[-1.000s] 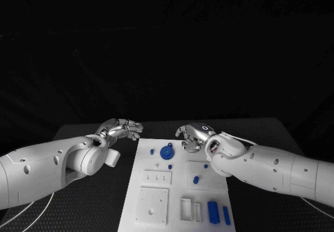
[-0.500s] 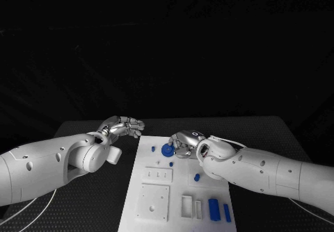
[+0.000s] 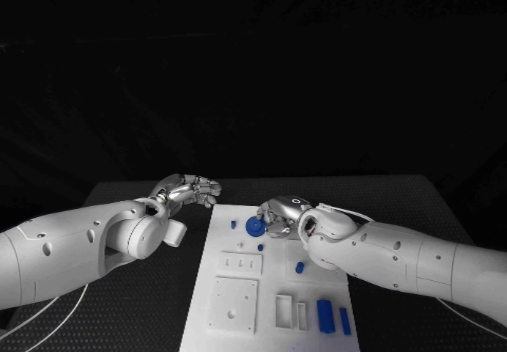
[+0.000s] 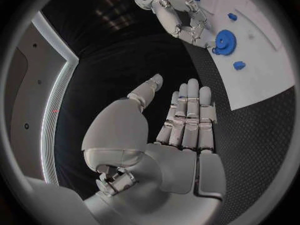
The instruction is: Assemble the parts on the task board
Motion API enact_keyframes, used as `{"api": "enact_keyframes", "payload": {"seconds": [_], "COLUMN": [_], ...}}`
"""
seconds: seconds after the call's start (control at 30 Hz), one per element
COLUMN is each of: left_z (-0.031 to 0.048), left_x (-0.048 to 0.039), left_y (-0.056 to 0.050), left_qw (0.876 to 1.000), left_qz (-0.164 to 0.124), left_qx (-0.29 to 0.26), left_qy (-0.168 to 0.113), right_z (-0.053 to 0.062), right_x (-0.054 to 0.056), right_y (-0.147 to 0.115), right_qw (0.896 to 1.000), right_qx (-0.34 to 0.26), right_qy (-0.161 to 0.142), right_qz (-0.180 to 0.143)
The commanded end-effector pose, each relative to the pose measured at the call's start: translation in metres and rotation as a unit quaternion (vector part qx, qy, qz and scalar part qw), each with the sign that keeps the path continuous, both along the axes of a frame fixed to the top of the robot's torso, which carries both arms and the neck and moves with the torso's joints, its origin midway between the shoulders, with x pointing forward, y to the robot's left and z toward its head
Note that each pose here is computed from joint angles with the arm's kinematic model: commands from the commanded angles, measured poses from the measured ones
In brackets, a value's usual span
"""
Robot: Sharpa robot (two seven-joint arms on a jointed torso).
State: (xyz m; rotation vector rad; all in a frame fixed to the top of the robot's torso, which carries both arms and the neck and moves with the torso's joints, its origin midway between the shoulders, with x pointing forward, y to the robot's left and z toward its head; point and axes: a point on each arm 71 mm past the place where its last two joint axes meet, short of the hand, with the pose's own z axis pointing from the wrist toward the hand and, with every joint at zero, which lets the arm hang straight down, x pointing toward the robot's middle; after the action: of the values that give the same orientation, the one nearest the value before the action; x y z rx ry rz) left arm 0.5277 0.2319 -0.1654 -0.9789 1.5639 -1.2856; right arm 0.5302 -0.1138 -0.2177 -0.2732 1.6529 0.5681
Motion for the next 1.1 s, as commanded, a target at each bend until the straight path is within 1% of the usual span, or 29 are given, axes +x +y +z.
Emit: {"api": "enact_keyframes", "payload": {"seconds": [0.03,0.27,0.8,0.87,0.97,1.1], "left_z": [0.0013,0.0013,0.0013,0.0013,0.0014,0.0015], "left_x": [-0.0003,-0.0003,-0.0001,-0.0001,0.0000,0.0001], "left_y": [-0.002,-0.001,0.000,0.001,0.002,0.003], "left_qw": [1.000,1.000,1.000,1.000,1.000,1.000], "left_qz": [-0.006,-0.005,-0.004,-0.003,-0.002,-0.001], "left_qx": [-0.002,-0.002,-0.001,-0.001,-0.001,-0.001], "left_qy": [-0.005,-0.005,-0.005,-0.005,-0.006,-0.007], "right_z": [-0.007,-0.010,-0.009,-0.008,-0.005,0.003], "right_x": [0.000,-0.001,-0.008,-0.008,-0.006,-0.005], "right_y": [-0.003,-0.004,-0.004,-0.007,-0.013,-0.025], "right_qw": [1.000,0.999,0.999,0.999,1.000,0.999], "right_qx": [-0.024,-0.036,-0.032,-0.030,-0.020,0.021], "right_qy": [0.014,0.026,0.026,0.020,0.000,-0.030], "right_qz": [-0.001,-0.002,0.007,0.003,-0.012,-0.027]}}
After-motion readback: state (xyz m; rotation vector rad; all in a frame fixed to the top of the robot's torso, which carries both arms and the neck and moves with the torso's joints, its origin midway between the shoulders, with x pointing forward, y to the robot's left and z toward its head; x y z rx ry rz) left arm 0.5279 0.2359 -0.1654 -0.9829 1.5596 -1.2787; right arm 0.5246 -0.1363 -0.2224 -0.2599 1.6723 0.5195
